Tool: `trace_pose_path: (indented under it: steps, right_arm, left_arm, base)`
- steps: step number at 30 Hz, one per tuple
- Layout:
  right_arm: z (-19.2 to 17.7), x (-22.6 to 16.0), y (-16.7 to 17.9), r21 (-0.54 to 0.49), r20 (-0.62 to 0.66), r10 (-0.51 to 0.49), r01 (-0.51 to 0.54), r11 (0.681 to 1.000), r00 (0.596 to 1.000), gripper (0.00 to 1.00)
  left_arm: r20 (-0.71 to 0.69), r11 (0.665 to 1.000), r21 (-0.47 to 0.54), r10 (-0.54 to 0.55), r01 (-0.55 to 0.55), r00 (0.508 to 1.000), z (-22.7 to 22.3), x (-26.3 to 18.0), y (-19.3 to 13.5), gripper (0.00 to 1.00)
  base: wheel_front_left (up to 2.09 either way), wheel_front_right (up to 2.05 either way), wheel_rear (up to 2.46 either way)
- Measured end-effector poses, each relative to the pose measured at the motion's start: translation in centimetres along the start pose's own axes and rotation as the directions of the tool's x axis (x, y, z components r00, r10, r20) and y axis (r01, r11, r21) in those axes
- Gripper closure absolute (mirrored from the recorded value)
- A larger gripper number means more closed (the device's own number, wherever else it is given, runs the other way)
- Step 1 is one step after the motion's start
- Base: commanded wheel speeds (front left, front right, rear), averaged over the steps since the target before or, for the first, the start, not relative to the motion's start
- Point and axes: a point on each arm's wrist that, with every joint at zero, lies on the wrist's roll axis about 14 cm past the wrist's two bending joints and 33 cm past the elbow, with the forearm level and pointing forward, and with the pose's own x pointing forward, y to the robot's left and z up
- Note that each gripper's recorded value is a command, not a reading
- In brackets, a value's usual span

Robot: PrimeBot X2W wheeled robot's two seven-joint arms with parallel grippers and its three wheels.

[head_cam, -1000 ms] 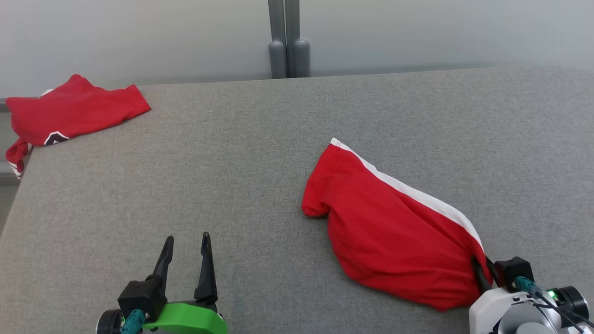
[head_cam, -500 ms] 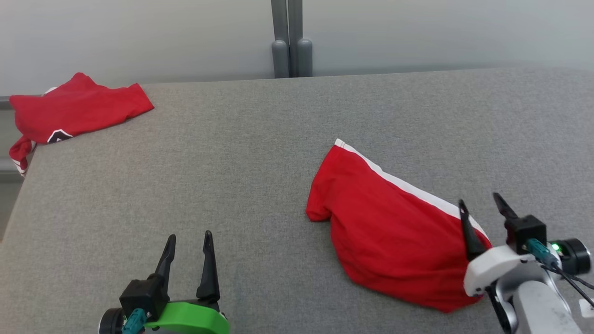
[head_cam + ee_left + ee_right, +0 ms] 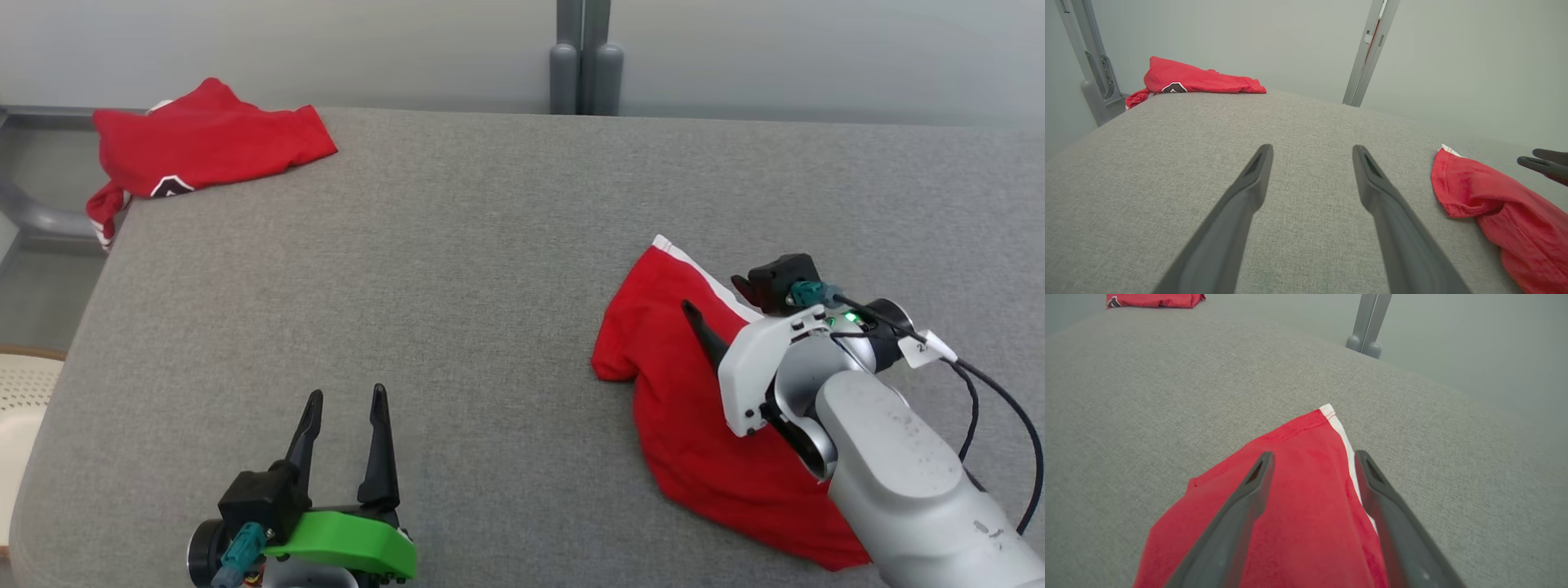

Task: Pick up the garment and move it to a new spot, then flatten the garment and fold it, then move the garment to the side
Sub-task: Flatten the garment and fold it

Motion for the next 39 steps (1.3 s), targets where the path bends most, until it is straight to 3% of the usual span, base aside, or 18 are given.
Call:
trace_pose_path:
  steps: [6,12,13,14,16,17,24,29,34,39]
  right_arm:
    - [-2.9,2.1,0.2,0.016,-0.179,0.037,-0.035,0.999,0.983,0.0]
    - [-7.0,2.7,1.7,0.085,-0.358,0.09,-0.064,0.994,0.929,0.02]
    - [-7.2,2.8,1.9,0.09,-0.367,0.097,-0.069,0.994,0.925,0.36]
    - [-7.3,2.9,2.1,0.097,-0.374,0.107,-0.075,0.992,0.921,0.57]
    - [-7.1,3.1,2.5,0.1,-0.366,0.12,-0.089,0.991,0.923,0.94]
    - [-7.0,3.2,2.6,0.095,-0.352,0.123,-0.096,0.991,0.928,1.0]
    - [-4.1,3.7,4.2,0.036,-0.213,0.16,-0.156,0.987,0.964,1.0]
    - [-1.5,3.5,7.1,-0.013,-0.102,0.231,-0.234,0.972,0.968,1.0]
    - [0.0,2.4,11.1,-0.058,-0.04,0.334,-0.336,0.94,0.942,1.0]
    - [-1.5,0.1,15.1,-0.08,-0.058,0.441,-0.445,0.892,0.895,1.0]
  left_arm:
    - [-0.002,0.999,-0.007,0.047,-0.047,0.999,0.0,-0.5,1.3,0.0]
    - [-0.001,0.996,-0.007,0.092,-0.092,0.996,0.1,-0.9,2.6,0.0]
    - [-0.002,0.995,-0.007,0.095,-0.095,0.995,0.1,-1.0,2.7,0.0]
    - [-0.003,0.995,-0.006,0.099,-0.099,0.995,0.1,-1.0,2.8,0.0]
    - [-0.004,0.995,-0.006,0.103,-0.103,0.995,0.0,-1.0,2.9,0.0]
    - [-0.004,0.995,-0.005,0.104,-0.104,0.995,0.0,-1.0,3.0,0.0]
    - [0.003,0.995,-0.003,0.097,-0.097,0.995,0.2,-1.0,2.8,0.0]
    - [0.014,0.996,0.0,0.086,-0.086,0.996,0.5,-1.0,2.5,0.0]
    - [0.02,0.997,0.004,0.081,-0.081,0.997,0.7,-1.4,2.4,0.0]
    - [0.029,0.997,0.01,0.073,-0.073,0.997,0.9,-1.5,2.2,0.0]
  base:
    - [0.0,0.0,0.0]
    - [0.0,0.0,0.0]
    - [0.0,0.0,0.0]
    - [0.0,0.0,0.0]
    - [0.0,0.0,0.0]
    - [0.0,0.0,0.0]
    - [0.0,0.0,0.0]
    - [0.0,0.0,0.0]
    - [0.0,0.0,0.0]
    - [0.0,0.0,0.0]
